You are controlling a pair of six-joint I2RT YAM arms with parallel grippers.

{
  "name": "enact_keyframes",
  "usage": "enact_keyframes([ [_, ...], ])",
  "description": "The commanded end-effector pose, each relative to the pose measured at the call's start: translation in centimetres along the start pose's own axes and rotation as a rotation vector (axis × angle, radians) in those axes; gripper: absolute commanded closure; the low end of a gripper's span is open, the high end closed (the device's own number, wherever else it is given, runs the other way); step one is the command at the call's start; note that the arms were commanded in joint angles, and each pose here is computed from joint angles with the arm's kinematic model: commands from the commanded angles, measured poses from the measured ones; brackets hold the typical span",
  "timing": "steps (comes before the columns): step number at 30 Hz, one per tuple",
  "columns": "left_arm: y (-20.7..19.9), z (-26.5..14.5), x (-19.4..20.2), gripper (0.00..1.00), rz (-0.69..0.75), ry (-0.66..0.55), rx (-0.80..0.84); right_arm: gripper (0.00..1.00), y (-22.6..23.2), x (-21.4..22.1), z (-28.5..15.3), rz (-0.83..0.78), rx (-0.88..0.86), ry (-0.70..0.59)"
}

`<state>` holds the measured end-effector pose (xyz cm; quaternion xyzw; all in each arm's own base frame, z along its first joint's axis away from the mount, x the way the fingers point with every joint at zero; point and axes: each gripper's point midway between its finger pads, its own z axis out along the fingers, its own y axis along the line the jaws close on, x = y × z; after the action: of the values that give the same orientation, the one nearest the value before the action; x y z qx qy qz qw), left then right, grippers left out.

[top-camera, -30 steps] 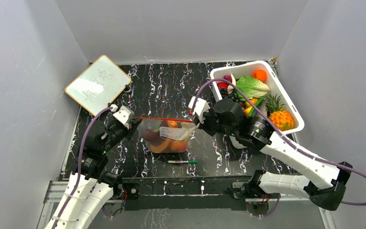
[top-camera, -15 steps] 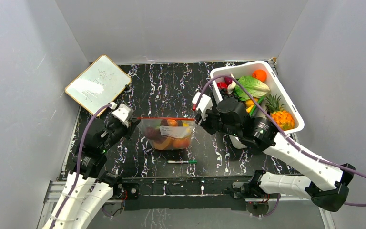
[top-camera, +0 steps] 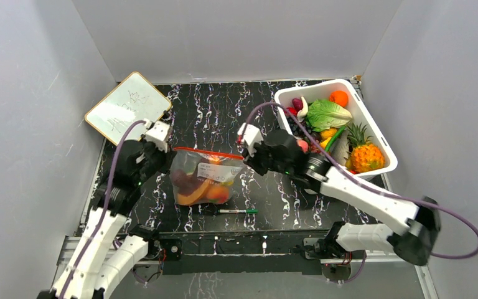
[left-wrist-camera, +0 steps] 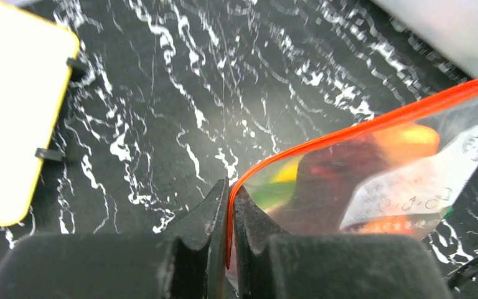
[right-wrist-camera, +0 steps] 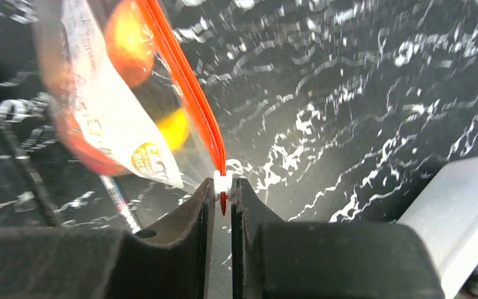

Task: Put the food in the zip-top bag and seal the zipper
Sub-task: Zip the zipper food storage bag at the center of the board, then place the zipper food storage bag at the center of the board.

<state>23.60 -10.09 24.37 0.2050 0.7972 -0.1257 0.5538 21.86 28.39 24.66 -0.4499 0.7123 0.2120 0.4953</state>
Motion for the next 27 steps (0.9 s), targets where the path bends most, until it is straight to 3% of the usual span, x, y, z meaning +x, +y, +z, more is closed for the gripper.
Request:
enact_keyframes([
  [1, 1.8, 2.6, 0.7, 0.92, -0.022, 0.081, -0.075, 1.00, -5.1, -0.7, 2.9, 0.012, 0.165, -0.005],
  [5, 2.4, 3.4, 0.0, 0.83, -0.041, 0.058, -0.106, 1.00, -7.6, -1.5, 4.4, 0.052, 0.187, -0.058],
  [8, 2.4, 3.2, -1.2, 0.64, -0.046, 0.017, -0.108, 1.00, -8.6, -1.7, 5.8, 0.061, 0.180, -0.071],
  [15, 2.4, 2.1, -3.3, 0.03, -0.056, -0.032, -0.109, 1.00, -11.1, -1.8, 9.2, 0.078, 0.206, -0.087],
  [23, 2.3, 1.7, -1.6, 0.02, -0.187, -0.001, -0.146, 0.88, -12.6, -0.9, 10.6, 0.156, 0.250, -0.030],
  [27, 2.3, 1.3, -1.6, 0.02, -0.287, -0.020, -0.172, 0.74, -13.2, -1.0, 9.7, 0.222, 0.306, -0.025],
])
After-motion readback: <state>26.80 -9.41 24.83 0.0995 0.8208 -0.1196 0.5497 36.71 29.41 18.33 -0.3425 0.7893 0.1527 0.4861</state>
